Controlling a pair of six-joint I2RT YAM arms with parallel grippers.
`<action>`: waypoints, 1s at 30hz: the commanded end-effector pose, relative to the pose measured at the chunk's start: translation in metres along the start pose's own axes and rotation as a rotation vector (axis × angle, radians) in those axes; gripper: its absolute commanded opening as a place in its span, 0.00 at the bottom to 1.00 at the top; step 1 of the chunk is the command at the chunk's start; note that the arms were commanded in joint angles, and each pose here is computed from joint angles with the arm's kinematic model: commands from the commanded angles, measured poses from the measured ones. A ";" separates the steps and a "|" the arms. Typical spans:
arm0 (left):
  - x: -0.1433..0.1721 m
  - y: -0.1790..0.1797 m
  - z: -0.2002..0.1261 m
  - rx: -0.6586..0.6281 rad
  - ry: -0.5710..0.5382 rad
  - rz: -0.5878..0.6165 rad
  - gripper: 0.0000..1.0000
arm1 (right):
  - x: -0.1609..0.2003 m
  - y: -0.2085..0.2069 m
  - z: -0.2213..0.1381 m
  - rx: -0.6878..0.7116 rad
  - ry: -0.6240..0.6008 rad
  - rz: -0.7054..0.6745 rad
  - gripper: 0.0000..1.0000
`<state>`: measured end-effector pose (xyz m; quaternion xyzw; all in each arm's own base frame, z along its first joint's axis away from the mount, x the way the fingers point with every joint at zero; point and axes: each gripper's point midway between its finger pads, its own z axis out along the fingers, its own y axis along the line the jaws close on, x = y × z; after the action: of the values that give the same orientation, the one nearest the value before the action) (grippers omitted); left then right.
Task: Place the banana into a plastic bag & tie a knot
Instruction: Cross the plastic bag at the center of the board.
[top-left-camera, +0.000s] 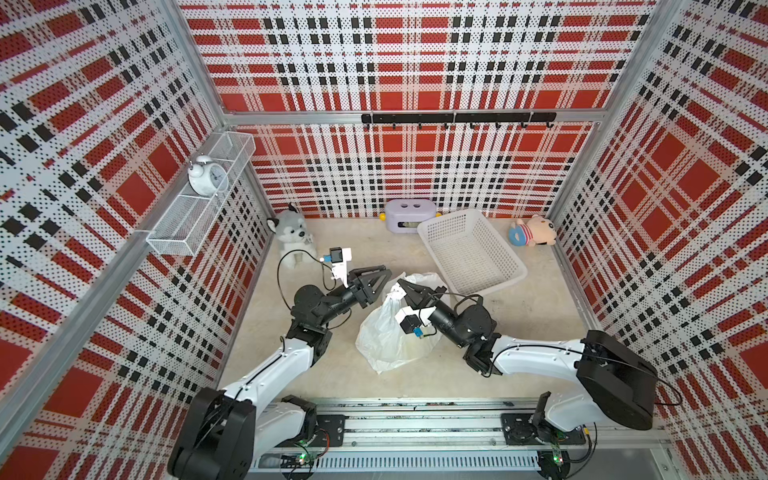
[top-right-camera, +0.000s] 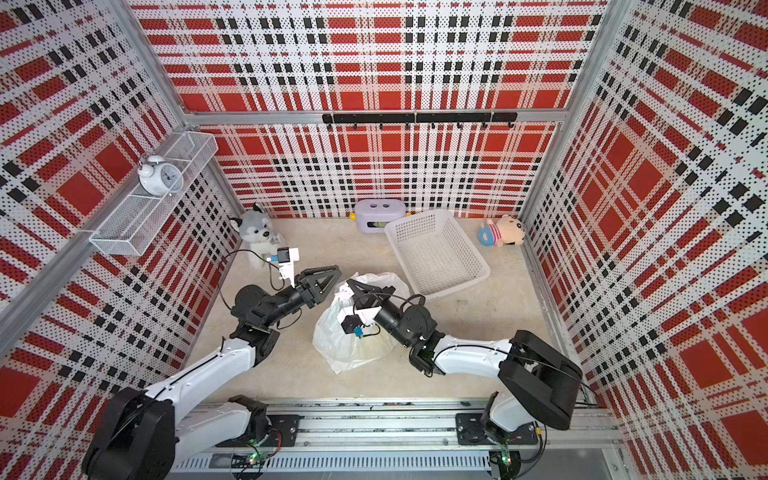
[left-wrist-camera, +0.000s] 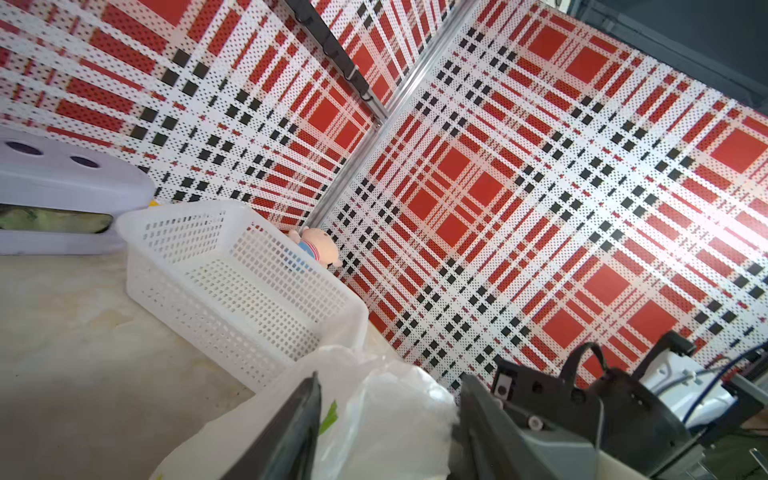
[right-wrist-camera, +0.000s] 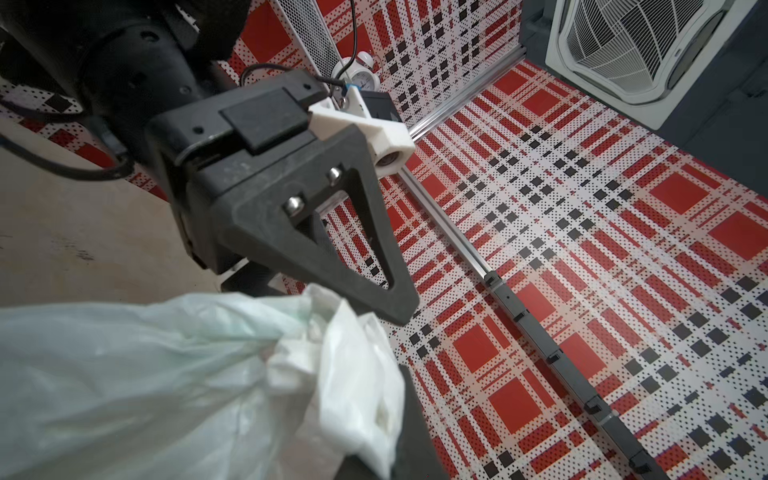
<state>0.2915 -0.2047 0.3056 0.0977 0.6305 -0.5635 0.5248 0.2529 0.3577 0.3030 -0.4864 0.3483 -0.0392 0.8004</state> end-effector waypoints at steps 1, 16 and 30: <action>-0.011 -0.003 0.004 -0.071 0.008 -0.031 0.58 | 0.005 -0.001 -0.002 0.048 0.022 -0.055 0.00; 0.031 -0.004 0.034 -0.147 0.282 0.017 0.58 | 0.000 -0.003 0.003 0.137 -0.001 -0.131 0.00; 0.024 -0.014 0.008 -0.113 0.315 -0.043 0.60 | 0.003 0.000 0.004 0.137 0.001 -0.104 0.00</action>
<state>0.2851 -0.2327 0.2970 0.1308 0.7364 -0.5056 0.4300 0.2578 0.3590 0.2969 -0.4640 0.3181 -0.1124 0.8191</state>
